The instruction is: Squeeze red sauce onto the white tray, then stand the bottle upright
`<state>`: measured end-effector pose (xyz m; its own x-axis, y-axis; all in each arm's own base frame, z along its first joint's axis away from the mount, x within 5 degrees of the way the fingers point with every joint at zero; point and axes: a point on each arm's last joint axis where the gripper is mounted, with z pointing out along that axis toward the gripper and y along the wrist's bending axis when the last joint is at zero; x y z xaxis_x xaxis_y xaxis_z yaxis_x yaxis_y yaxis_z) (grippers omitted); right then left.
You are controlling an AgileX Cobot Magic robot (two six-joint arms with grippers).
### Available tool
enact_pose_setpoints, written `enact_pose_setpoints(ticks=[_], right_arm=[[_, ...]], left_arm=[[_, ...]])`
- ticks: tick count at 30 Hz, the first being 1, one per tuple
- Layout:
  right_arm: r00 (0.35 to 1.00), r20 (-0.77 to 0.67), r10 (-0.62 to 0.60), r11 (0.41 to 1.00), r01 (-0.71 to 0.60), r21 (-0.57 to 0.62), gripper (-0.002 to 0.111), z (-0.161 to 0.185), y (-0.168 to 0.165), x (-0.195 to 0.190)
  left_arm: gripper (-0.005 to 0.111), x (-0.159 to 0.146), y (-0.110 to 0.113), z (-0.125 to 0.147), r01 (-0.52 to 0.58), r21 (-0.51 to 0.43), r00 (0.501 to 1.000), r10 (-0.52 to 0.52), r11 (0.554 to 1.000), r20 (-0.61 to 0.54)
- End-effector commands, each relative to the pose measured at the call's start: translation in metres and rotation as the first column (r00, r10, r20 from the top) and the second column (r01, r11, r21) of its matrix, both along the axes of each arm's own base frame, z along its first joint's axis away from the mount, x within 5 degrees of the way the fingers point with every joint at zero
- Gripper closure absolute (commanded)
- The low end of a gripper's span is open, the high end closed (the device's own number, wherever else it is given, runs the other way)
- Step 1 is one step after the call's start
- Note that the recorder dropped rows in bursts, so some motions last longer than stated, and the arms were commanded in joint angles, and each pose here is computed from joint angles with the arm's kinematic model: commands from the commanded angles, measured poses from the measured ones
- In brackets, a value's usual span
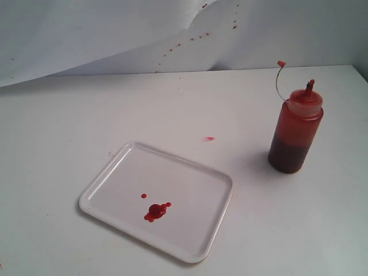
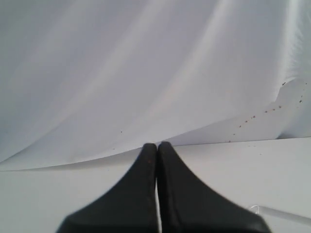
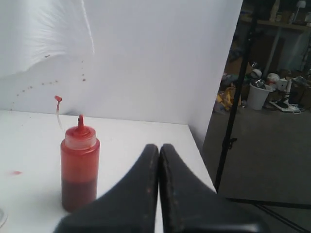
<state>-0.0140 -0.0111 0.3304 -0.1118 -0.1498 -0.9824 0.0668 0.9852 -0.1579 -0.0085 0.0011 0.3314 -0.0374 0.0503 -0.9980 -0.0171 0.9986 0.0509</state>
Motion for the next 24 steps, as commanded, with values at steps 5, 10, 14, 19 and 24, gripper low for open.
enact_pose_setpoints(ticks=[5,10,14,19,24], right_arm=[[0.974,0.208,0.086,0.992,-0.066,-0.106,0.108,-0.059,0.009,0.053],[0.967,0.223,0.125,0.99,-0.106,-0.094,0.108,-0.098,0.013,0.066],[0.973,0.191,0.131,0.989,-0.115,-0.092,0.108,-0.116,0.014,0.07],[0.982,0.148,0.121,0.992,-0.113,-0.063,0.108,-0.12,0.013,0.07],[0.986,0.122,0.113,0.993,-0.117,0.027,0.108,-0.123,0.013,0.07]], left_arm=[[0.107,0.051,-0.001,-0.072,0.025,-0.04,0.996,-0.021,0.999,0.091],[0.107,0.062,-0.001,-0.103,0.024,-0.03,0.98,-0.018,0.999,0.2],[0.107,0.064,-0.001,-0.111,0.021,-0.008,0.979,-0.019,1.0,0.202],[0.107,0.064,-0.001,-0.115,0.022,-0.018,0.987,-0.019,1.0,0.162],[0.107,0.065,-0.001,-0.121,0.026,-0.1,0.995,-0.016,0.995,0.099]])
